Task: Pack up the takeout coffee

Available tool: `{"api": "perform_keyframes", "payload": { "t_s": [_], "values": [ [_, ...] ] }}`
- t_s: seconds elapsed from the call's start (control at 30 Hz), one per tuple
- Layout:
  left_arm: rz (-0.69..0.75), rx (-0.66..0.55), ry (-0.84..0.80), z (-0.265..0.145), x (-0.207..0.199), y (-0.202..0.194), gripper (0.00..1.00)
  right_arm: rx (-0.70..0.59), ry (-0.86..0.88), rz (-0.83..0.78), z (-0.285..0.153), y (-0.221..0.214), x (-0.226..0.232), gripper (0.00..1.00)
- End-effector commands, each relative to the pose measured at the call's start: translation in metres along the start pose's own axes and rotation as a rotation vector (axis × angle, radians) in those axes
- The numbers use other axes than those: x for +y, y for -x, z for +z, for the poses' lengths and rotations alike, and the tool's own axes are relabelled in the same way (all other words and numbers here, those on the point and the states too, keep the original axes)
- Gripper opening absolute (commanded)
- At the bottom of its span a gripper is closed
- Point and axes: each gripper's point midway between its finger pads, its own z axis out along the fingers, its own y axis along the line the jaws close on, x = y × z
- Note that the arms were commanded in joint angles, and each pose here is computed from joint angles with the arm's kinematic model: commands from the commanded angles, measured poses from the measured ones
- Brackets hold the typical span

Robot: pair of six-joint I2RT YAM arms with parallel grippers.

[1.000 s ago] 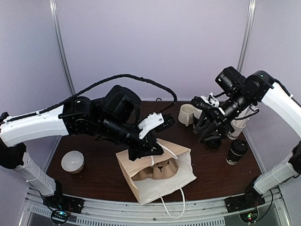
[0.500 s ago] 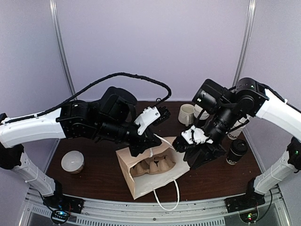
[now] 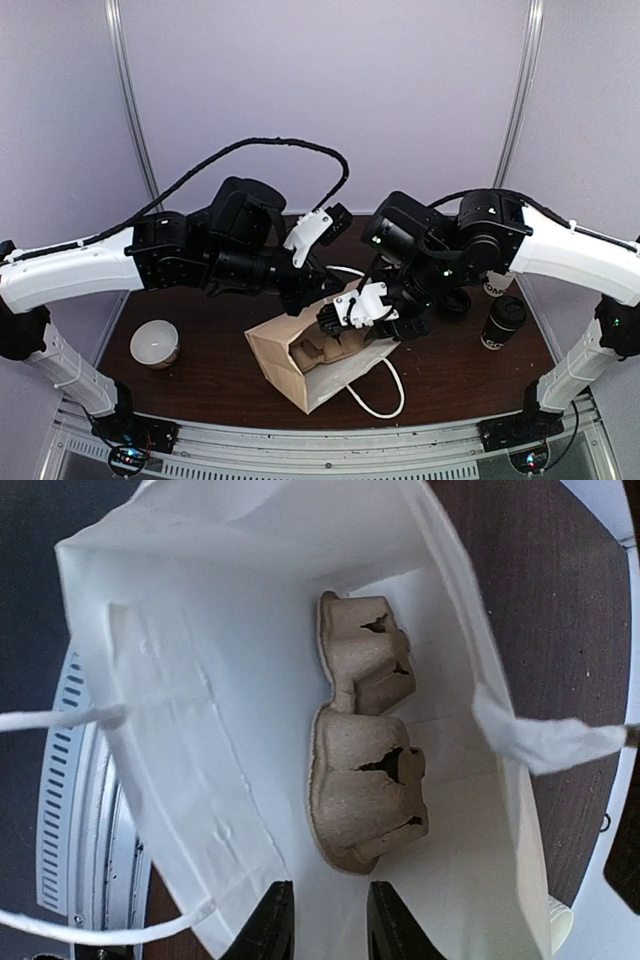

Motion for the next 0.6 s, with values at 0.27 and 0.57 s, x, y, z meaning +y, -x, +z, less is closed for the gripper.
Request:
{"api": "perform_keyframes", "payload": {
  "t_s": [0.27,0.57],
  "values": [
    [-0.229,-0.277,0.027,-0.004,0.014,0.025,0.0,0.009,-0.046,0.321,0.018,-0.025,-0.012,0.25],
    [-0.269,-0.41,0.074,-0.001,0.015,0.042,0.0,-0.046,-0.12,0.47,0.002,-0.032,-0.033,0.36]
  ]
}}
